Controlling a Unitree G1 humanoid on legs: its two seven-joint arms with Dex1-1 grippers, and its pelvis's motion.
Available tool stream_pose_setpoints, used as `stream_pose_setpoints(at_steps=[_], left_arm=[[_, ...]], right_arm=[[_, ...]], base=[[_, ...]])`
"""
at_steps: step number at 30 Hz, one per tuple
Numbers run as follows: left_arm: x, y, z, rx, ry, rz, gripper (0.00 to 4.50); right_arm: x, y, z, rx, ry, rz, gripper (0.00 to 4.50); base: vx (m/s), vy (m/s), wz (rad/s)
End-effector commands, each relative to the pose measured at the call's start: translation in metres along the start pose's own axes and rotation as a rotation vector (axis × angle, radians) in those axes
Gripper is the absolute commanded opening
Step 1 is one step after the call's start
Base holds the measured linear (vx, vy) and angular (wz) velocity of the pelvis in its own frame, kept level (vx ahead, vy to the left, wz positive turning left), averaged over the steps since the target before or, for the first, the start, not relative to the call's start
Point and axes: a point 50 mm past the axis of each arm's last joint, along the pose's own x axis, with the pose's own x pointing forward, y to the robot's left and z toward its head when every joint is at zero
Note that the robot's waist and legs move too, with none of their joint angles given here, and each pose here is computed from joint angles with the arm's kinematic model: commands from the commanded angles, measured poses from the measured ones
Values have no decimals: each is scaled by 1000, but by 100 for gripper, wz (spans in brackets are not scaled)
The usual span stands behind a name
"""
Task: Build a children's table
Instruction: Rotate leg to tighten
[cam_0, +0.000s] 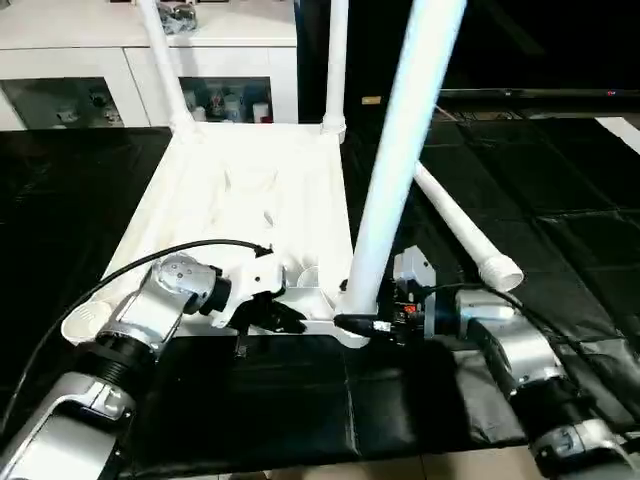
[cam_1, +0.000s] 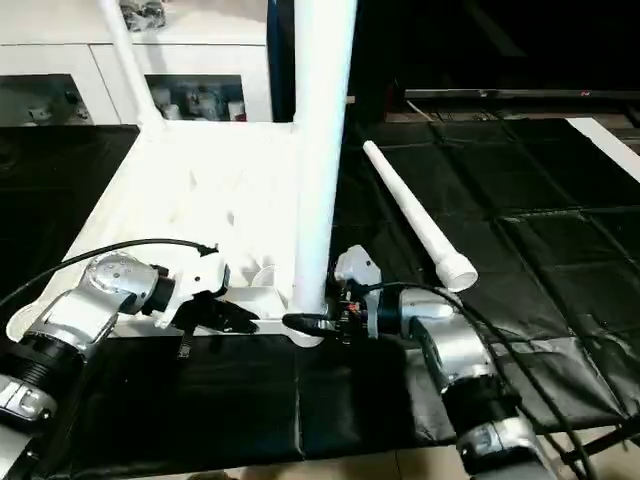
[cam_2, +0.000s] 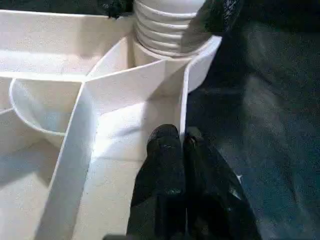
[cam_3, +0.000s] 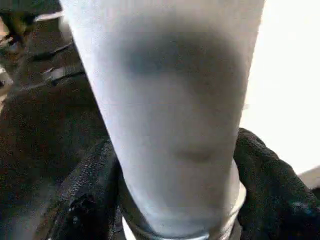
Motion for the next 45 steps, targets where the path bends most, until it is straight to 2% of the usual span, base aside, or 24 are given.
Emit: stream_pose_setpoints(at_steps=[1, 5, 10, 14, 19, 20, 21, 23, 27, 30, 32, 35, 36, 38, 40, 42, 43, 44, 45], left_arm=[[6, 6, 10, -77, -101, 160, 0], [15, 1, 15, -197, -155, 295, 0], [29, -16, 29, -219, -154, 337, 0], [37, -23, 38, -237, -142, 358, 0], [36, -18, 39, -236, -120, 405, 0], [35, -17, 39, -236, -116, 412, 0], [34, -16, 38, -235, -113, 419, 0], [32, -13, 37, -223, -98, 434, 0], [29, -10, 34, -206, -99, 442, 0], [26, -7, 31, -182, -121, 420, 0], [26, -7, 31, -177, -121, 415, 0], [20, -5, 25, -165, -108, 382, 0], [16, -4, 20, -145, -91, 351, 0], [15, -4, 19, -140, -85, 342, 0], [11, -3, 14, -108, -61, 299, 0], [10, -3, 13, -104, -58, 293, 0], [6, -2, 10, -74, -42, 248, 0], [6, -2, 10, -74, -42, 248, 0], [1, -3, 7, -37, -21, 193, 0]], right_arm=[[12, 4, -16, 72, 23, -96, 272], [32, -1, -24, 160, 16, -305, 272], [68, -9, -16, 295, 25, -510, 272], [85, -8, -4, 256, 28, -526, 272], [82, -8, -8, 233, 34, -532, 272], [81, -9, -8, 245, 28, -536, 272], [80, -11, -8, 254, 19, -537, 328], [76, -14, -7, 261, 1, -541, 328], [69, -16, -7, 204, -12, -531, 378], [52, -19, -7, 180, -81, -532, 396], [48, -20, -7, 177, -92, -530, 409], [24, -21, -7, 135, -149, -487, 440], [8, -21, -6, 98, -164, -444, 446], [3, -20, -5, 87, -167, -431, 446], [-14, -18, -2, 50, -167, -360, 446], [-16, -18, -1, 45, -163, -351, 446], [-27, -15, 2, 10, -134, -287, 446], [-27, -15, 2, 10, -134, -287, 446], [-36, -15, 5, -26, -98, -231, 446]], base=[[0, 0, 0], [0, 0, 0], [0, 0, 0], [0, 0, 0], [0, 0, 0], [0, 0, 0], [0, 0, 0], [0, 0, 0], [0, 0, 0], [0, 0, 0], [0, 0, 0], [0, 0, 0], [0, 0, 0], [0, 0, 0], [0, 0, 0], [0, 0, 0], [0, 0, 0], [0, 0, 0], [0, 0, 0]])
